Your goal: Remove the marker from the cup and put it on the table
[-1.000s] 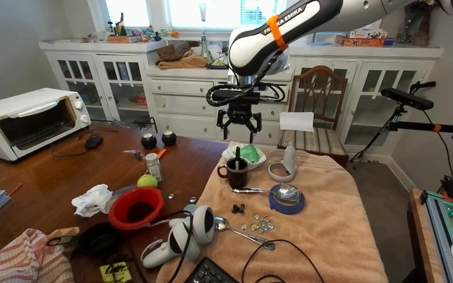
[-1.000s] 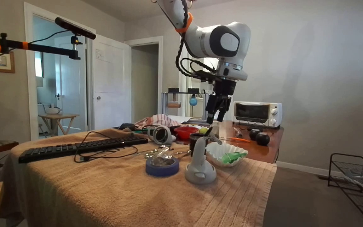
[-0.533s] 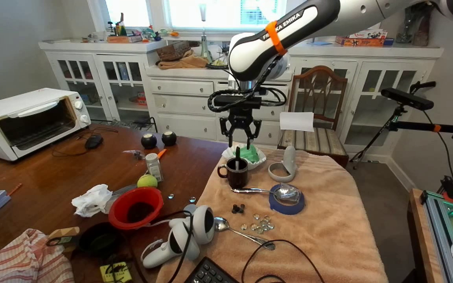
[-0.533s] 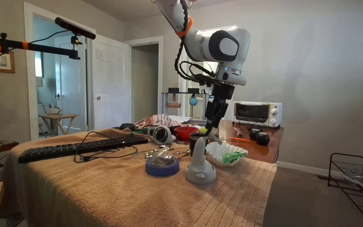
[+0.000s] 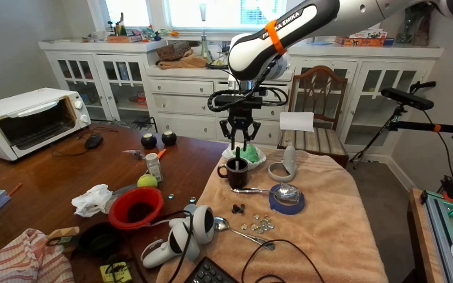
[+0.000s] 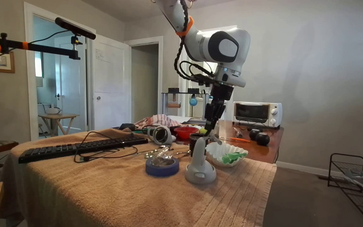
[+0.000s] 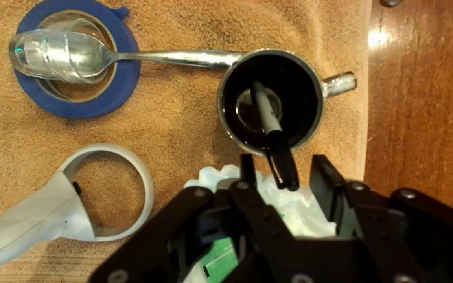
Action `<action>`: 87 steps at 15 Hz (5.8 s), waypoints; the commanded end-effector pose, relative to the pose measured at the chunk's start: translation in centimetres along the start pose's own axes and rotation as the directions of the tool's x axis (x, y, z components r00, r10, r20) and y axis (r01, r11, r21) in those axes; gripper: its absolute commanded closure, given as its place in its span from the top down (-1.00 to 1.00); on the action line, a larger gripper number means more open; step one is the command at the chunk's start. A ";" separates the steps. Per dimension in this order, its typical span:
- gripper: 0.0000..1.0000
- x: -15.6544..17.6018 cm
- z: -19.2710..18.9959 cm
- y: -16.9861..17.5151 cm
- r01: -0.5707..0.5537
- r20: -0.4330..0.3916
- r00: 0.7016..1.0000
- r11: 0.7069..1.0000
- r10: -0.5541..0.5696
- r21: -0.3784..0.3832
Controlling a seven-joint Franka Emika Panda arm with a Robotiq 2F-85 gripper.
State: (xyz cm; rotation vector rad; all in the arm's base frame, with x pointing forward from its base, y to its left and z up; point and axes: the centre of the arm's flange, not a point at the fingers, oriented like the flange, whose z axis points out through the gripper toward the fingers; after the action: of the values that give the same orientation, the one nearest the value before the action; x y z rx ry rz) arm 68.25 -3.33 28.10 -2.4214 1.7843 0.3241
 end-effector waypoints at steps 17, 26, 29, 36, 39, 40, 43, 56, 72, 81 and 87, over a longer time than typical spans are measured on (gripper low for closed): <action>-0.94 -1.7 -6.8 0.0 0.024 0.058 0.998 1.000 -0.024 0.008; -0.94 -0.3 -11.5 -1.8 -0.116 0.250 0.963 0.992 0.102 0.041; -0.94 -0.2 -9.5 -3.4 -0.247 0.296 0.933 0.963 0.206 0.109; -0.94 0.8 -2.0 -7.5 -0.390 0.292 0.907 0.866 0.303 0.312; -0.94 0.9 0.6 -8.6 -0.342 0.234 0.935 0.855 0.267 0.390; -0.94 1.0 1.3 -8.8 -0.314 0.210 0.946 0.856 0.246 0.411; -0.94 1.8 3.0 -9.3 -0.266 0.165 0.963 0.855 0.214 0.444; -0.94 5.7 7.4 -8.9 -0.193 -0.007 0.977 0.894 0.214 0.403; 0.83 0.6 -1.9 -5.2 0.139 -0.236 0.970 0.936 -0.063 0.324; 0.98 -1.5 -12.0 5.2 0.548 -0.379 0.797 0.827 -0.470 0.128; 1.00 -2.0 -14.9 6.9 0.661 -0.368 0.707 0.749 -0.604 0.041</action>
State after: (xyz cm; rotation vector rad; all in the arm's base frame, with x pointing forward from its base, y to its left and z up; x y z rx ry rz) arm 62.64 -6.84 43.33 -2.8802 0.8637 -0.3206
